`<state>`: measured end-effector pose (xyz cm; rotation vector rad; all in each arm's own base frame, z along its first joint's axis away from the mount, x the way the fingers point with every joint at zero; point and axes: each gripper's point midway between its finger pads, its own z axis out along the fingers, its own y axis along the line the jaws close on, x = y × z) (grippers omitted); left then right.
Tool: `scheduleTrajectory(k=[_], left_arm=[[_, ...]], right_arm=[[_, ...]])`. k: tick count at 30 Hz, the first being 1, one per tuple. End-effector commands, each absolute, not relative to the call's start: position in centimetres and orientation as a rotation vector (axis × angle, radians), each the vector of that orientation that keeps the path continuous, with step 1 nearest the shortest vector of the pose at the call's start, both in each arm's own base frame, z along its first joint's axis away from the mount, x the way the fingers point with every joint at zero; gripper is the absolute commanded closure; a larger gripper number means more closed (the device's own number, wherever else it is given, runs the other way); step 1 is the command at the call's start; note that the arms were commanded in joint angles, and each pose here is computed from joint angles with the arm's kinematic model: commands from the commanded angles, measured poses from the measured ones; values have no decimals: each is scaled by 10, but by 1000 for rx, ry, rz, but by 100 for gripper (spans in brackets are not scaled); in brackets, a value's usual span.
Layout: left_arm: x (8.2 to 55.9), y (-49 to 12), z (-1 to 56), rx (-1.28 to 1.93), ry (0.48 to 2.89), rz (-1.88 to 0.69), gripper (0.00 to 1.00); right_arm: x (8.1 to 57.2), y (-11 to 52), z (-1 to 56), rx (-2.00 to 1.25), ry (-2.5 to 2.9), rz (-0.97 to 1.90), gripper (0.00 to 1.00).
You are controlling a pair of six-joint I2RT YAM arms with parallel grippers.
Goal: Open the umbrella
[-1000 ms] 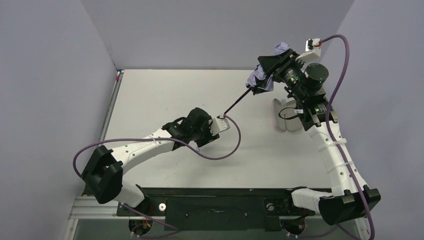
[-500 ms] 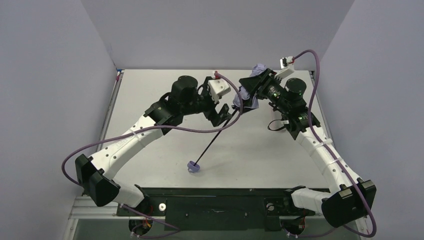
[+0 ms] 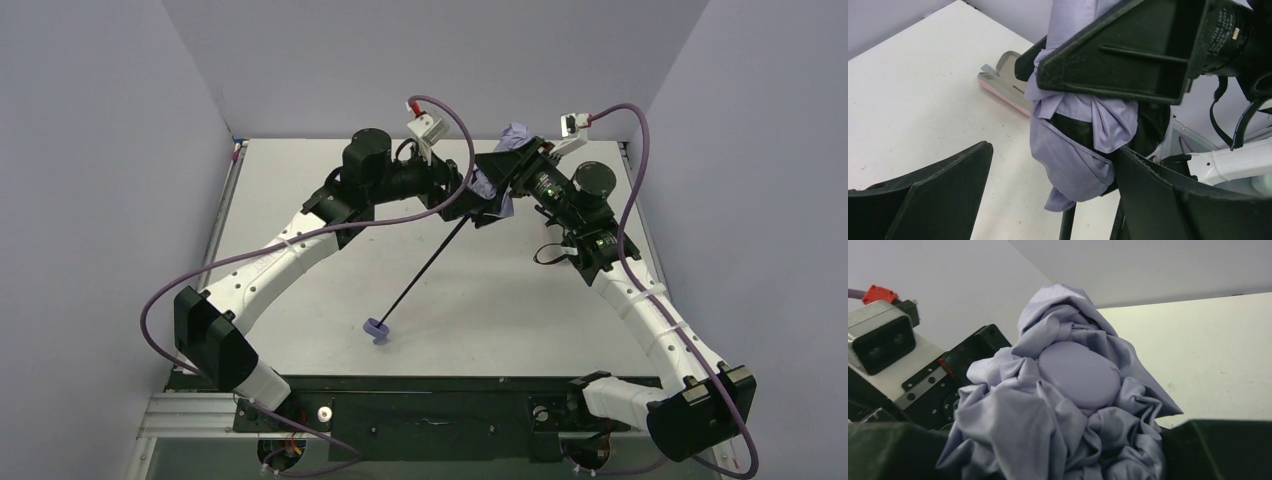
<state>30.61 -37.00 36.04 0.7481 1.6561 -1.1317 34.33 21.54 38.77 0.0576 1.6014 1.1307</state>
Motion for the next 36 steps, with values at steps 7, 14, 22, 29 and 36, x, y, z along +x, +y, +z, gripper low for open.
scheduleTrajectory(k=[7, 14, 22, 29, 36], left_arm=[[301, -396, 390, 750, 1537, -1351, 40], [309, -380, 404, 712, 1466, -1411, 100], [326, -352, 404, 791, 1440, -1215, 100], [320, -346, 397, 903, 1414, -1121, 100], [316, -349, 399, 919, 1378, -1100, 100]], right_arm=[[321, 217, 445, -2, 1417, 1203, 100], [323, 208, 444, 3, 1428, 1162, 74], [327, 177, 437, -3, 1447, 1066, 25], [323, 172, 427, -55, 1498, 1028, 22], [324, 173, 413, -70, 1551, 1011, 27]])
